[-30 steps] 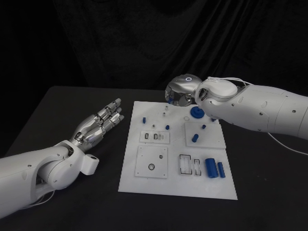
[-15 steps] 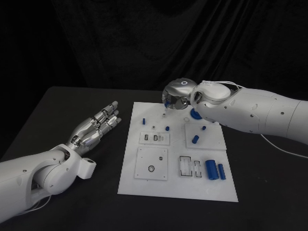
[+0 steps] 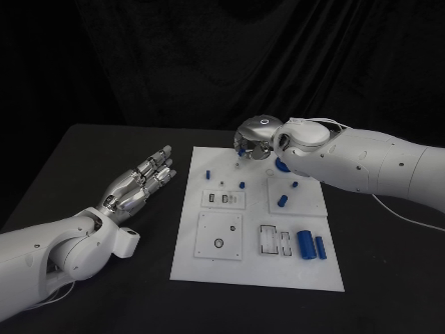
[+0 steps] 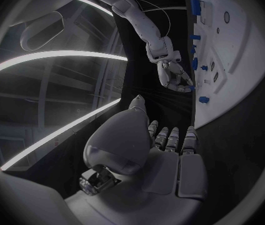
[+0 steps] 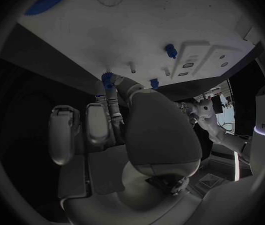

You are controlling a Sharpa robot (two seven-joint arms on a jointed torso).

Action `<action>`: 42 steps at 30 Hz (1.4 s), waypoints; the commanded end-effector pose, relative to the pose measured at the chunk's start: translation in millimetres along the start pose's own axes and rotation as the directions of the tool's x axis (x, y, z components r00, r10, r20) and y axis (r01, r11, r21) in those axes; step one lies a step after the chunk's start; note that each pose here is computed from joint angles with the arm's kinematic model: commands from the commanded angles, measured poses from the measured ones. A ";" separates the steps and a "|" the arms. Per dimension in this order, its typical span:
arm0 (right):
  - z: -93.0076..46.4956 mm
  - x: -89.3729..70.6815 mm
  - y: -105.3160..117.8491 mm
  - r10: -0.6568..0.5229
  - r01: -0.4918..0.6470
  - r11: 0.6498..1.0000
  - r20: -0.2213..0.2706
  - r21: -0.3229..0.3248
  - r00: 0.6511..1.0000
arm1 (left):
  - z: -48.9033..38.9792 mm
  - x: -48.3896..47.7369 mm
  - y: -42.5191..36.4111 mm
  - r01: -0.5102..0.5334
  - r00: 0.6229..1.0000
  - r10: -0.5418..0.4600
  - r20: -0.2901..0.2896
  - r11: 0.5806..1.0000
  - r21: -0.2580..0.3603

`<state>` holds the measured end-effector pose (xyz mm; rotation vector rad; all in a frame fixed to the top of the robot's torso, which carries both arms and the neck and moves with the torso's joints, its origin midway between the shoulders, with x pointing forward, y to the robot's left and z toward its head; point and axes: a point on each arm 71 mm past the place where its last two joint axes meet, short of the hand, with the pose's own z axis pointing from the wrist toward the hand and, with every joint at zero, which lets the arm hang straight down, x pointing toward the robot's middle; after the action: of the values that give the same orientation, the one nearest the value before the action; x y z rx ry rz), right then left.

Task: Assemble the parts on the task board

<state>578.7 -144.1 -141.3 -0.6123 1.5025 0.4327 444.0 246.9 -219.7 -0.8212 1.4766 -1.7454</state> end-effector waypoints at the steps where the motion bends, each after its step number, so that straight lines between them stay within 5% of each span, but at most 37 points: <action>1: -0.4 3.1 -1.8 0.002 -0.001 1.000 -0.025 0.017 1.000 | 0.0 1.3 -10.7 0.006 1.000 -0.005 -0.014 0.990 0.143; 32: 2.8 12.5 -3.0 0.008 -0.002 0.998 -0.092 0.059 0.996 | 2.3 1.5 -9.2 0.012 1.000 -0.009 -0.022 0.990 0.138; 37: 1.1 9.4 -6.2 0.003 0.000 0.998 -0.040 0.065 0.999 | 2.3 0.6 -9.0 0.011 1.000 -0.008 -0.021 0.991 0.137; 42: -4.7 2.1 -8.9 0.023 -0.026 0.998 0.061 0.049 0.998 | 1.1 -1.4 -9.1 0.008 1.000 -0.006 -0.017 0.991 0.137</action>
<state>581.9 -153.4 -148.6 -0.5807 1.5447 0.3977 446.6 247.3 -220.8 -0.8192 1.4804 -1.7487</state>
